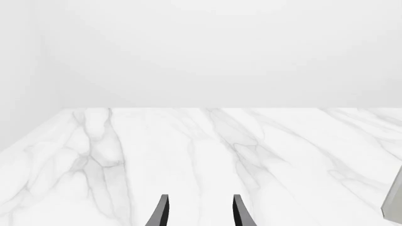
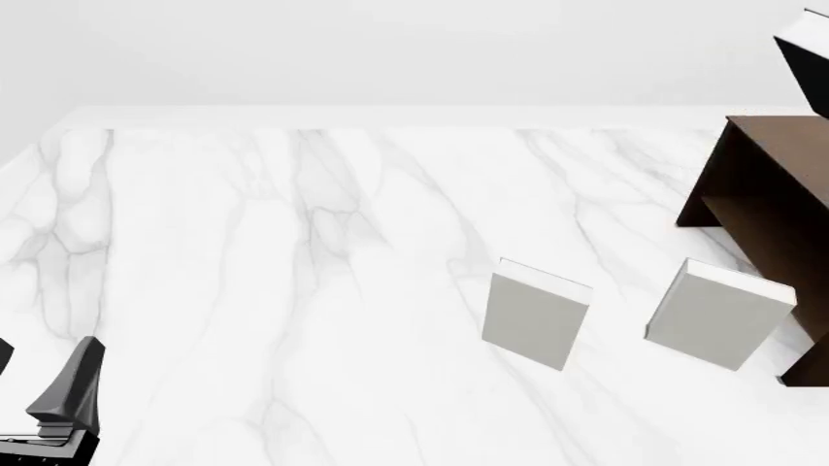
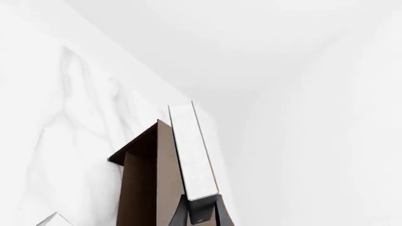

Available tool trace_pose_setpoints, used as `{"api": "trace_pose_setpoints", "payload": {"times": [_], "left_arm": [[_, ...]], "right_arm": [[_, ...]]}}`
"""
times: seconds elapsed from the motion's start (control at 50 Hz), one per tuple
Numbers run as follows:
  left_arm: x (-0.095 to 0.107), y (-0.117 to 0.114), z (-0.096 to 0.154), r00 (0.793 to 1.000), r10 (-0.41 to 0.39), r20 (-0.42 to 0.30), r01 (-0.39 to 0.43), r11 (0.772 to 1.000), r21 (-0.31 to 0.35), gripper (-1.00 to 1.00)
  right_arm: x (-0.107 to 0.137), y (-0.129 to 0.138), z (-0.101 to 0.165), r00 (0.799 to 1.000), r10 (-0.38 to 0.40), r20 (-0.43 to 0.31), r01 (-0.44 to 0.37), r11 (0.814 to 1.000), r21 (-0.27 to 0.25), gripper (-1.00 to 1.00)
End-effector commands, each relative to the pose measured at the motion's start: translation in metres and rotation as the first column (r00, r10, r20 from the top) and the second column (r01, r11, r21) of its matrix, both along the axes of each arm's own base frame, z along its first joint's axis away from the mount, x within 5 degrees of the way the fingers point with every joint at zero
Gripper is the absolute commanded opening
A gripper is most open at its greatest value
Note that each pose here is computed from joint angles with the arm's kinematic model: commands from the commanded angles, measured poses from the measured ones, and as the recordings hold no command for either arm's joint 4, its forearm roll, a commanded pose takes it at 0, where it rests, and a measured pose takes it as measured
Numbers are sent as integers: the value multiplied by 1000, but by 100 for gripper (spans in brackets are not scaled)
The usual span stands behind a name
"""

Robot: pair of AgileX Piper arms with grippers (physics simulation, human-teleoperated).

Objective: Pick up the book on the left and place it on top of the shelf.

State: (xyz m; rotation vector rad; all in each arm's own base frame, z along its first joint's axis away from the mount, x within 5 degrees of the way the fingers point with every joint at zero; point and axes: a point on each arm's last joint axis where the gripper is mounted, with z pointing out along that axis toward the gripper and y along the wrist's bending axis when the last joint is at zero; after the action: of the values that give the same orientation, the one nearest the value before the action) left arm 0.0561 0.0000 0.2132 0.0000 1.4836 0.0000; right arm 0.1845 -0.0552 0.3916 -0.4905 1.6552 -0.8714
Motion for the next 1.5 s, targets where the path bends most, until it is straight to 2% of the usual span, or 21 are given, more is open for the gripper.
{"api": "trace_pose_setpoints", "payload": {"times": [0.02,0.46,0.82,1.12,1.5], "left_arm": [[0,0,0,1000,0,0,0,1000,0,100],[0,0,0,1000,0,0,0,1000,0,100],[0,0,0,1000,0,0,0,1000,0,100],[0,0,0,1000,0,0,0,1000,0,100],[0,0,0,1000,0,0,0,1000,0,100]], "right_arm": [[-4,-7,6,999,-43,29,44,999,-13,-100],[-4,-19,8,995,-96,0,96,994,-53,-100],[13,-32,-6,992,-122,-21,121,992,-44,-100],[7,-46,-3,982,-190,-17,187,978,-88,-100],[15,-62,-18,972,-232,-27,229,968,-98,-100]]}}
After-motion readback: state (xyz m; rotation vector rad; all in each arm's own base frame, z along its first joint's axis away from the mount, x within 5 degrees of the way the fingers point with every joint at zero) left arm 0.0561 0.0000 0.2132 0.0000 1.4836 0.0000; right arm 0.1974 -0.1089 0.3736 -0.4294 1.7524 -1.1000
